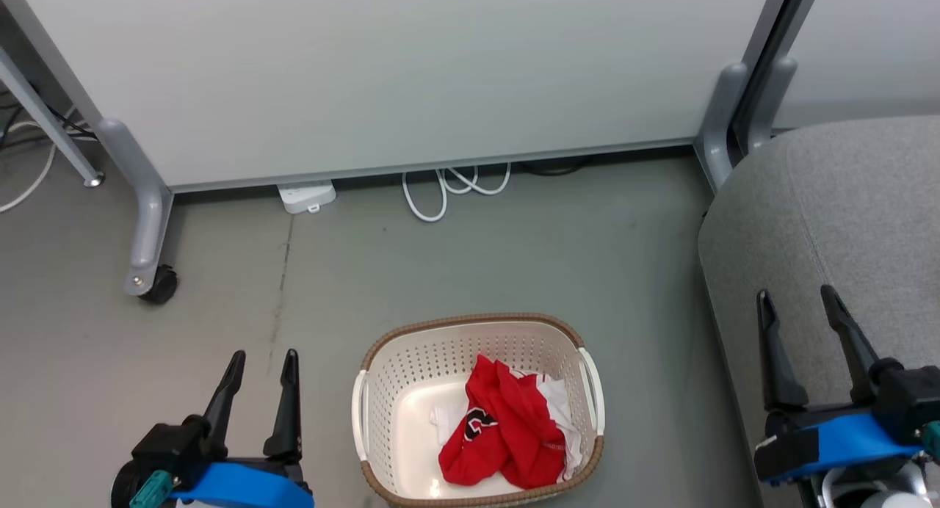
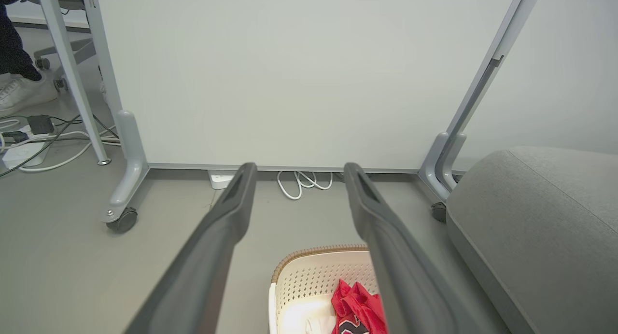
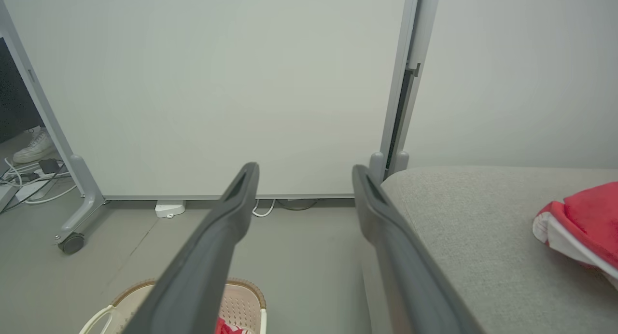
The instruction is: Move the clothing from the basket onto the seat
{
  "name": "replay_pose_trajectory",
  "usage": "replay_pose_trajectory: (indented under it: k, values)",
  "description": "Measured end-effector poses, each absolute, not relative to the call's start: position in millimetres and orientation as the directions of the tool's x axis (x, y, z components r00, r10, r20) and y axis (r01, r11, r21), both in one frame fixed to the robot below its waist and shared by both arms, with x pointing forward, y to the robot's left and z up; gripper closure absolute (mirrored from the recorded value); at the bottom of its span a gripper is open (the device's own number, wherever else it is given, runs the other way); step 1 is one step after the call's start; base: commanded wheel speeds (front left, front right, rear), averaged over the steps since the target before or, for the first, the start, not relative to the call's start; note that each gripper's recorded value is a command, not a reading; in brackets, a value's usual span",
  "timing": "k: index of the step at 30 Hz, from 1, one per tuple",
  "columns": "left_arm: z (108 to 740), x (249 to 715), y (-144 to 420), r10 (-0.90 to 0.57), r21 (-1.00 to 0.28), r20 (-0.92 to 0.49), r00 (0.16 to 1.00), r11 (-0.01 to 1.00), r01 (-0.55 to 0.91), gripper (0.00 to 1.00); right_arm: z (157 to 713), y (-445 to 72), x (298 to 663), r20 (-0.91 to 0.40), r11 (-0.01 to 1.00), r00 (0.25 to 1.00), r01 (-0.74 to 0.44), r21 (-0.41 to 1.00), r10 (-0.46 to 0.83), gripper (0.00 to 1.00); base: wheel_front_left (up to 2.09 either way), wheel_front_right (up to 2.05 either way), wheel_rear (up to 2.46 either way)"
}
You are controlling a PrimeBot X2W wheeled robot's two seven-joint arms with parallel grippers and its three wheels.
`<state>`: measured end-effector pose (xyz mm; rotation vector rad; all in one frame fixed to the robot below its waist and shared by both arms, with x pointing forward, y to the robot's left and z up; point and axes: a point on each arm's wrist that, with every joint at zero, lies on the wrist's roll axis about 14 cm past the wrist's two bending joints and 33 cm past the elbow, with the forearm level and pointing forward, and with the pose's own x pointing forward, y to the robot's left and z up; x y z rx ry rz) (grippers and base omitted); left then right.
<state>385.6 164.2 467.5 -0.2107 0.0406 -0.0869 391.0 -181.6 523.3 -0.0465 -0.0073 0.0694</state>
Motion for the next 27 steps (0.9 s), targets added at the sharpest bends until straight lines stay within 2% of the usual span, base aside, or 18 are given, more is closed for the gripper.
replay_pose_trajectory:
  k: [7, 12, 19, 27]
  values:
    - [442, 426, 124, -0.216, -0.211, -0.090, 0.972, 0.958, 0.194, 0.00, 531, -184, 431, 0.047, 0.996, 0.997, -0.059, -0.065, 0.062, 0.00, 0.00, 0.00, 0.00]
    - [397, 451, 85, -0.332, -0.232, -0.193, 0.923, 0.930, 0.286, 0.00, 521, -178, 466, 0.045, 0.992, 0.995, -0.079, -0.099, 0.084, 0.00, 0.00, 0.00, 0.00]
    - [313, 464, 32, -0.473, -0.310, -0.371, 0.799, 0.874, 0.374, 0.00, 492, -176, 503, 0.019, 0.987, 0.994, -0.102, -0.123, 0.105, 0.00, 0.00, 0.00, 0.00]
    - [226, 464, -7, -0.545, -0.422, -0.539, 0.642, 0.835, 0.354, 0.00, 438, -179, 514, -0.083, 0.983, 0.990, -0.126, -0.136, 0.115, 0.00, 0.00, 0.00, 0.00]
